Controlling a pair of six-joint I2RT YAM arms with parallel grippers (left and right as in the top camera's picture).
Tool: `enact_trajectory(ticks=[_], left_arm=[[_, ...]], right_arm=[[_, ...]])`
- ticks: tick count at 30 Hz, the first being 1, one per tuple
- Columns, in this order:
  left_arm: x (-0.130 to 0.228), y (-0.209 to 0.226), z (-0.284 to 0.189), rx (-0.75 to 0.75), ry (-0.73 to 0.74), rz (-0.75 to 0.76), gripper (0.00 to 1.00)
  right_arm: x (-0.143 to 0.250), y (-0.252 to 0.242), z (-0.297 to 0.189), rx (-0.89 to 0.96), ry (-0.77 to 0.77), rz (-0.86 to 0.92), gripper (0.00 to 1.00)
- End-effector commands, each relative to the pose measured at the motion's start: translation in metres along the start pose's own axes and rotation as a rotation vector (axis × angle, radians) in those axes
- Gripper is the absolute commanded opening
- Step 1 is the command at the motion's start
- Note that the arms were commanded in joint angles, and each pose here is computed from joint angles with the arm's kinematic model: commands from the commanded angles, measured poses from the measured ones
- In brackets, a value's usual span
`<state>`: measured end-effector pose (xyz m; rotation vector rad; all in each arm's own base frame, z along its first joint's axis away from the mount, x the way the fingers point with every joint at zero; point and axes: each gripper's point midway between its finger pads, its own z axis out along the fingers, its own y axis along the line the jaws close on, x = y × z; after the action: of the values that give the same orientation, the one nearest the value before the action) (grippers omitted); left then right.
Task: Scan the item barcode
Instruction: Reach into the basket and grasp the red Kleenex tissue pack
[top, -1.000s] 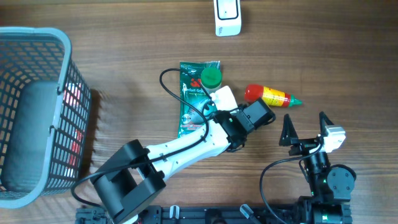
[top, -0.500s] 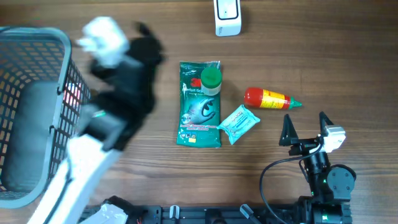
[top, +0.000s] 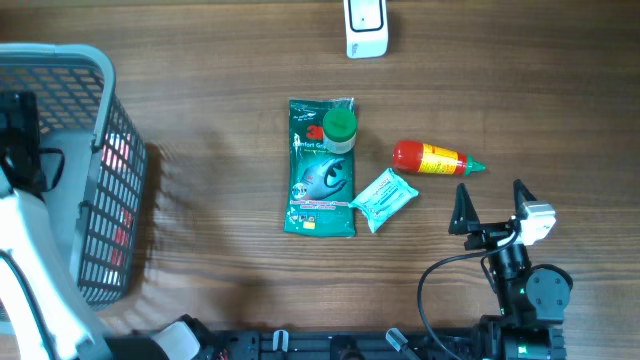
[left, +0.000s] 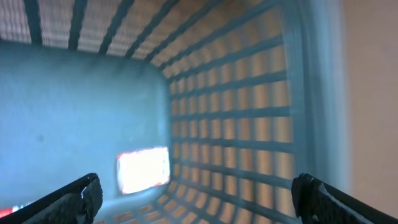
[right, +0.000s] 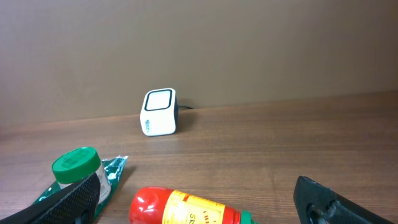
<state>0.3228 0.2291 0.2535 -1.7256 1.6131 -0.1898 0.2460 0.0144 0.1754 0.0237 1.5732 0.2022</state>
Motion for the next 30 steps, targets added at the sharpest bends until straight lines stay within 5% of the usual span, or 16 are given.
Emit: enact_trajectory(ticks=[1, 6, 16, 18, 21, 22, 24, 26, 30], left_arm=[[0.033, 0.017, 0.047, -0.053, 0.226, -0.067, 1.0], [0.065, 0.063, 0.106, -0.247, 0.349, -0.079, 1.0], [0.112, 0.085, 0.149, -0.349, 0.446, -0.028, 0.98], [0.119, 0.088, 0.152, -0.376, 0.436, 0.001, 0.83], [0.117, 0.1, 0.148, -0.435, 0.414, 0.021, 0.31], [0.115, 0.106, 0.146, -0.464, 0.405, 0.028, 0.28], [0.111, 0.121, 0.142, -0.533, 0.371, 0.048, 0.38], [0.108, 0.133, 0.14, -0.577, 0.345, 0.064, 0.68], [0.108, 0.132, 0.147, -0.553, 0.33, 0.063, 0.71]], right_arm=[[-0.003, 0.0, 0.0, 0.001, -0.013, -0.013, 1.0], [-0.003, 0.0, 0.0, 0.001, -0.013, -0.013, 1.0], [-0.003, 0.0, 0.0, 0.001, -0.013, -0.013, 1.0], [-0.003, 0.0, 0.0, 0.001, -0.013, -0.013, 1.0], [-0.003, 0.0, 0.0, 0.001, -0.013, -0.013, 1.0], [-0.003, 0.0, 0.0, 0.001, -0.013, -0.013, 1.0], [-0.003, 0.0, 0.0, 0.001, -0.013, -0.013, 1.0], [-0.003, 0.0, 0.0, 0.001, -0.013, -0.013, 1.0], [-0.003, 0.0, 0.0, 0.001, -0.013, -0.013, 1.0]])
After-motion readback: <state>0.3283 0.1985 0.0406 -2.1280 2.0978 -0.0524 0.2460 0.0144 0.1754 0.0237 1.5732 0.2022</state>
